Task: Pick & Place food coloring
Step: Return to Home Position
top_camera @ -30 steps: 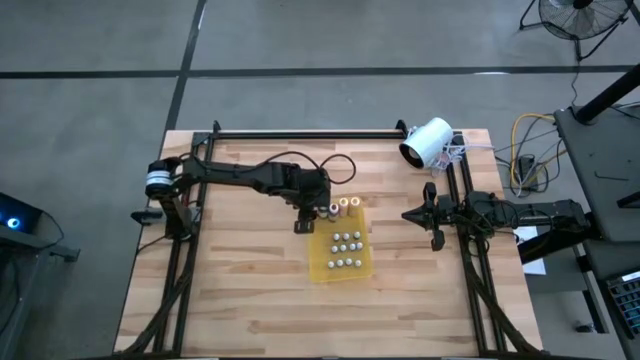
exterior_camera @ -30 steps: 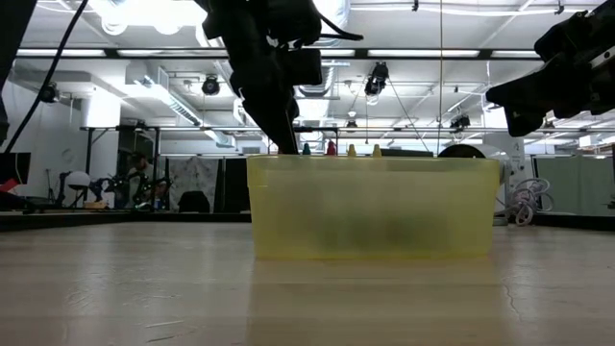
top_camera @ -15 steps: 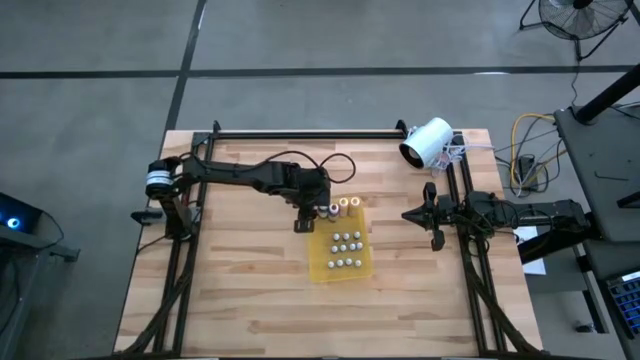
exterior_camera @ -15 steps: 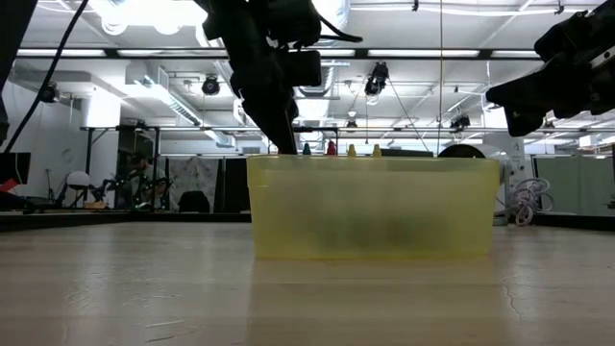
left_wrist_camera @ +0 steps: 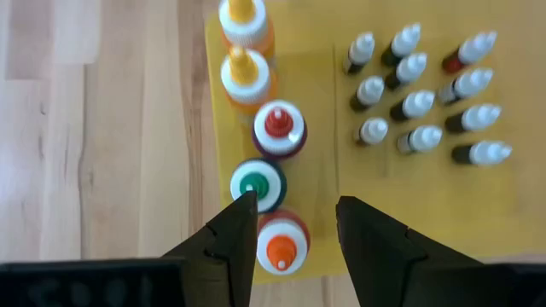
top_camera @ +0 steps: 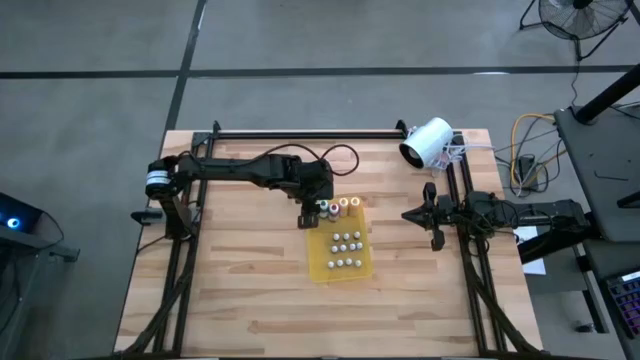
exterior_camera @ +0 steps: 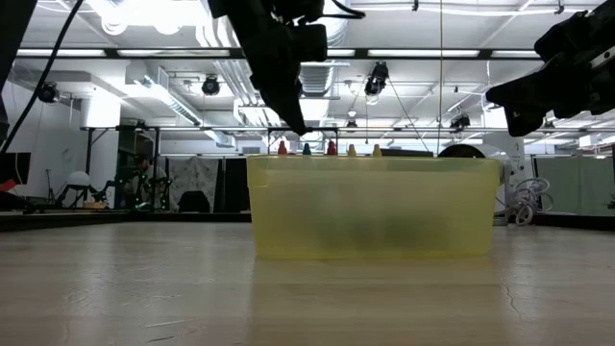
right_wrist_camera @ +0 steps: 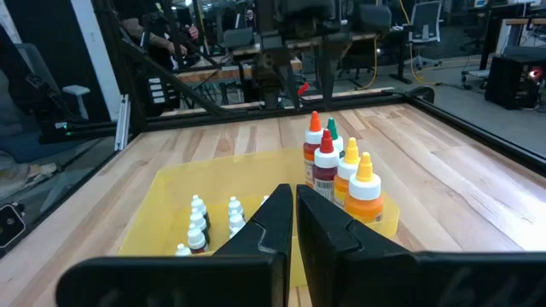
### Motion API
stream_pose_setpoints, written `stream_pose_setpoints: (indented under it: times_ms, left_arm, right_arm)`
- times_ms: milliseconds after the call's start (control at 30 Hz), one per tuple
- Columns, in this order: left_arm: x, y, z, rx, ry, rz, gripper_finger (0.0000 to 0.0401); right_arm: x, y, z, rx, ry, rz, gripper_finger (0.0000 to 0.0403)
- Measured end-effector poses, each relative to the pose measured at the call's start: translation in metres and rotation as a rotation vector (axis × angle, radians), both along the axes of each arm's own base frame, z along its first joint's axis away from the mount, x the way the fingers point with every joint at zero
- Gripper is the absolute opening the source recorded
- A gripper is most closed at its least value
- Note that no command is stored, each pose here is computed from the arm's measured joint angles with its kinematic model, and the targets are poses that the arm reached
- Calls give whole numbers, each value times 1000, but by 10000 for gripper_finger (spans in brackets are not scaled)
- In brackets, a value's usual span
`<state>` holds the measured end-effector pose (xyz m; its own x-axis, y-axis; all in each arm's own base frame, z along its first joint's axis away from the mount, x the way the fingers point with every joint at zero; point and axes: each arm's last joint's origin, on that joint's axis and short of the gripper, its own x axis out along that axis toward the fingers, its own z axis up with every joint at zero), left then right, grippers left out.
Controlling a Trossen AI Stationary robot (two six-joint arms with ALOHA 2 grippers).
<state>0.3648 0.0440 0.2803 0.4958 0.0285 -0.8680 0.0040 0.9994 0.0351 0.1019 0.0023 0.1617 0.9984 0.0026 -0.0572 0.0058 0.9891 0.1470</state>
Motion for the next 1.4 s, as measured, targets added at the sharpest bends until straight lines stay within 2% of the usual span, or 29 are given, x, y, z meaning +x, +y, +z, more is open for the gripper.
stream_pose_setpoints:
  times_ms: [433,567,867,1000,1133,1400]
  left_arm:
    - [-3,-1,7,-29,10,14,133]
    - [-9,-2,17,-50,-17,15,136]
    - [-24,-5,40,-82,-84,35,200]
    - [-30,-6,48,-78,-109,32,207]
    - [-39,-7,53,-74,-141,31,190]
    - [-67,-13,50,-114,-252,36,118]
  right_arm:
    - [0,0,0,0,0,0,13]
    - [0,0,0,0,0,0,13]
    - [0,0,0,0,0,-1,13]
    - [0,0,0,0,0,-1,13]
    - [0,0,0,0,1,0,13]
    - [0,0,0,0,1,0,13]
